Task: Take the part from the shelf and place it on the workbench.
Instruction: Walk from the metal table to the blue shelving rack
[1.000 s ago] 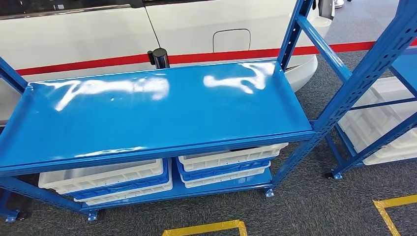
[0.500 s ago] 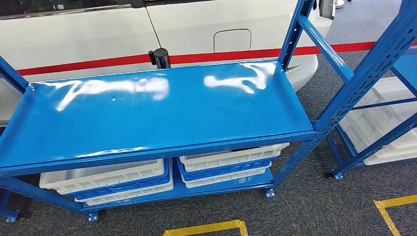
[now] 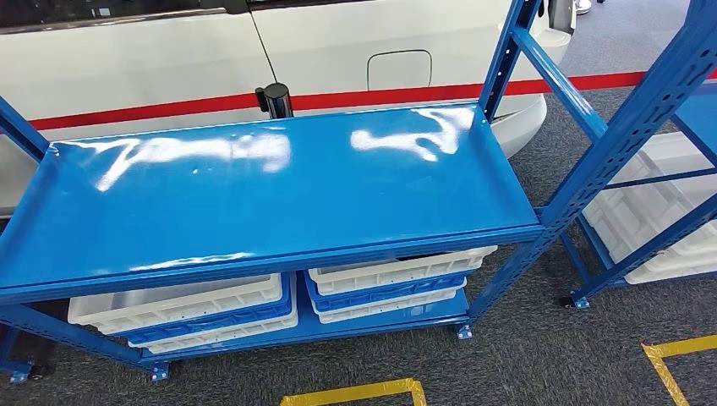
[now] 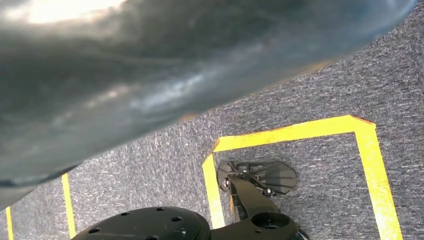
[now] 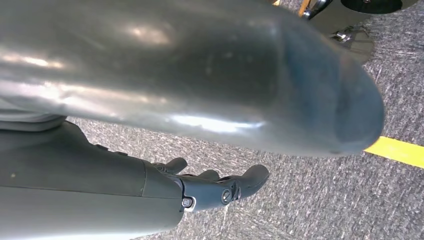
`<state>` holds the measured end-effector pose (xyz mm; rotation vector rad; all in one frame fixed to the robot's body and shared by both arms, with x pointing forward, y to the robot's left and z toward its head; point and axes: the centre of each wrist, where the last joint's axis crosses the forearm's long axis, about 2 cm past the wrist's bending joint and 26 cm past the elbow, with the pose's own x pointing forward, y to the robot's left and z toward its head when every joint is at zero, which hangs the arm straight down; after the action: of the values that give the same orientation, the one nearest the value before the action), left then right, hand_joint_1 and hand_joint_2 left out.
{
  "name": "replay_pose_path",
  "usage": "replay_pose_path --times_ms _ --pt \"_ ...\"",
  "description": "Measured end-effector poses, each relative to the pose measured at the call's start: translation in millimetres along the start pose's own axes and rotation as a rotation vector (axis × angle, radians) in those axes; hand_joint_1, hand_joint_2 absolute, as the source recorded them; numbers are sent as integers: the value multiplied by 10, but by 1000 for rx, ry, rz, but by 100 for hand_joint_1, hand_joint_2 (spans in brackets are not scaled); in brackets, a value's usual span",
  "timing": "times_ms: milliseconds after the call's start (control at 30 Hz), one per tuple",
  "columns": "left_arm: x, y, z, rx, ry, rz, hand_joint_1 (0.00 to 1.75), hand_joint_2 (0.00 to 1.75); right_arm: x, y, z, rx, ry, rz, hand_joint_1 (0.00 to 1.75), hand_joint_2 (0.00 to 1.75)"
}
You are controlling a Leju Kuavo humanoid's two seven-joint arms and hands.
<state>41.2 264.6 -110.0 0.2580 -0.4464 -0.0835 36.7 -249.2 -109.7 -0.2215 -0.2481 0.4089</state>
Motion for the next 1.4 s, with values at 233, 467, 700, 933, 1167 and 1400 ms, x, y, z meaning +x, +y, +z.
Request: replay_pose_path --times_ms 233,467,700,933,1167,1400 --pt "1 -3 1 0 0 0 0 0 0 0 0 0 2 0 0 0" --pt "1 -5 1 0 0 -1 0 0 0 -1 0 0 2 1 0 0" --pt "1 -5 1 -1 0 -4 0 0 0 -2 -1 0 2 9 0 0" --pt "2 -5 1 -1 -2 -9 0 0 2 1 0 0 5 15 0 0" --pt "12 -29 6 -6 -4 -10 0 0 -5 -21 -6 -4 9 17 0 0" --pt "13 -40 10 -7 -2 -10 0 0 -15 -36 -10 -7 15 18 0 0"
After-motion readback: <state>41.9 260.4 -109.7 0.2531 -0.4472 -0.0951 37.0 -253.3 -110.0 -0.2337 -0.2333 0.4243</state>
